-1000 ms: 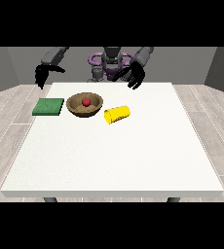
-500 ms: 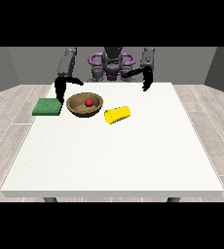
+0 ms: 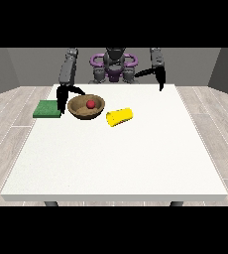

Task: Pick the cup and pour the ball into the bowl, then pick the bowl and place it on the pad

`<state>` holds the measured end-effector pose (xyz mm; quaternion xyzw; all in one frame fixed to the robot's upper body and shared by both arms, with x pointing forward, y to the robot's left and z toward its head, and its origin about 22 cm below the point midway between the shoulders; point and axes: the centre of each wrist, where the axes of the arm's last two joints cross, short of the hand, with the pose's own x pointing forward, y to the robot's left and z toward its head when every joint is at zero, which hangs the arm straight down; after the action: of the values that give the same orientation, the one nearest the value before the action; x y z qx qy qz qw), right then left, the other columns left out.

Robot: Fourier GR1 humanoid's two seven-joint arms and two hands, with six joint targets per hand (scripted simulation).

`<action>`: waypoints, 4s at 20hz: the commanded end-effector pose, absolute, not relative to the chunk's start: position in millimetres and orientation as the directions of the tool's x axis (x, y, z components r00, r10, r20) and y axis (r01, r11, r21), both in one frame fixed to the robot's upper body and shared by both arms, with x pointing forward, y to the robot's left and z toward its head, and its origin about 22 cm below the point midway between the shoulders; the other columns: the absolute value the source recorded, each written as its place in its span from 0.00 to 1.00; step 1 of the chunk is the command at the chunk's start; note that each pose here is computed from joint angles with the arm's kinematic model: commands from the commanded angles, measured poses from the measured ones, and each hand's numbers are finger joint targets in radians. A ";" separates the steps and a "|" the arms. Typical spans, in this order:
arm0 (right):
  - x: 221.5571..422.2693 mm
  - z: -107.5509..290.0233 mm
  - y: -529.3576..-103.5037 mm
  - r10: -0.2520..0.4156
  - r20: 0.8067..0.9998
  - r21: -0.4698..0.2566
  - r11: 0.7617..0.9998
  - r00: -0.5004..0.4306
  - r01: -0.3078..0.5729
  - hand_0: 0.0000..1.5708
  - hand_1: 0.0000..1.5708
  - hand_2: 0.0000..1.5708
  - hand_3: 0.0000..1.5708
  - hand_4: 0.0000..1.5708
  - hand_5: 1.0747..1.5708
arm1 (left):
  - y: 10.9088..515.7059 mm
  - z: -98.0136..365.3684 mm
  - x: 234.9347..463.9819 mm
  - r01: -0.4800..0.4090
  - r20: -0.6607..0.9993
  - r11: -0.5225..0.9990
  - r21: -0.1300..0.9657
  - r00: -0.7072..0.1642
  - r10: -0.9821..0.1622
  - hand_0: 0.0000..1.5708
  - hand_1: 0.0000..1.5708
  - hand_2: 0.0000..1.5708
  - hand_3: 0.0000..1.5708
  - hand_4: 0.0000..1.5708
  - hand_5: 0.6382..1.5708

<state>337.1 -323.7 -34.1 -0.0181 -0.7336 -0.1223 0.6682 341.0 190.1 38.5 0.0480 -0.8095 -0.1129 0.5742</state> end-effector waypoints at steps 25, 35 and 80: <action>315.3 -74.5 -338.7 0.291 0.878 -0.445 0.790 0.381 0.422 1.00 1.00 1.00 0.75 0.57 0.99 | 211.4 65.2 342.6 0.120 0.921 0.968 0.221 -0.353 -0.167 0.00 0.00 0.00 0.00 0.59 0.86; 383.9 19.8 -309.4 0.328 0.814 -0.479 0.845 0.480 0.235 1.00 1.00 1.00 0.50 0.52 1.00 | 284.6 -22.2 310.7 -0.043 0.980 0.983 0.181 -0.075 -0.183 0.00 0.00 0.00 0.00 0.64 0.82; 344.9 58.1 -459.1 0.195 0.895 -0.388 0.783 0.401 0.486 0.00 0.00 0.00 0.00 0.00 0.57 | 397.6 96.4 325.7 -0.021 0.935 0.997 0.078 -0.346 -0.081 0.00 0.00 0.00 0.00 0.57 0.99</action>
<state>340.6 -467.2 66.0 -0.3171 -0.5624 -0.1034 0.7566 305.0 461.1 109.9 0.0758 -0.8303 -0.0109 0.5521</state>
